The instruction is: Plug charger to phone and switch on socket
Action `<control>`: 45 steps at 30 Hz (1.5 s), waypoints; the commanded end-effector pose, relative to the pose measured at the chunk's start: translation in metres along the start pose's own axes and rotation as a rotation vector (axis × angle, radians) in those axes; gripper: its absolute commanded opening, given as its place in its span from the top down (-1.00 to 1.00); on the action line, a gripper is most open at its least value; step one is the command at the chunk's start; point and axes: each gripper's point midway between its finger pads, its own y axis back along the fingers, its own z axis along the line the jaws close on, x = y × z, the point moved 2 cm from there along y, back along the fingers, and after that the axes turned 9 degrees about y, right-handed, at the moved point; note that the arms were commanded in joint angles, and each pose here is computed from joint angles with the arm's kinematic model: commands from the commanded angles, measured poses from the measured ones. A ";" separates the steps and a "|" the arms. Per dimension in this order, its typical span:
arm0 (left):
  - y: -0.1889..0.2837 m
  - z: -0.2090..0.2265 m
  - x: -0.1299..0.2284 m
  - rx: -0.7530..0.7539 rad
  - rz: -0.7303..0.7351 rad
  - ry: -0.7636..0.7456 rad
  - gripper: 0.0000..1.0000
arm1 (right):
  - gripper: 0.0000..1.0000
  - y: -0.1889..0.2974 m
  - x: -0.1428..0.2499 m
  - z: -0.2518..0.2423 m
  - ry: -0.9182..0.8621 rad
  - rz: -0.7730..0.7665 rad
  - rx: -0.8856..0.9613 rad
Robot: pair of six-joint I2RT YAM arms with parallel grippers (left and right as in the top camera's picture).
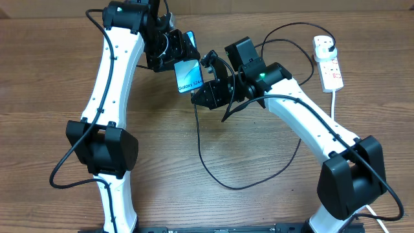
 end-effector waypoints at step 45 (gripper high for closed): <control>0.025 -0.015 0.007 0.065 -0.016 -0.090 0.91 | 0.92 0.000 -0.009 -0.014 0.004 -0.042 0.074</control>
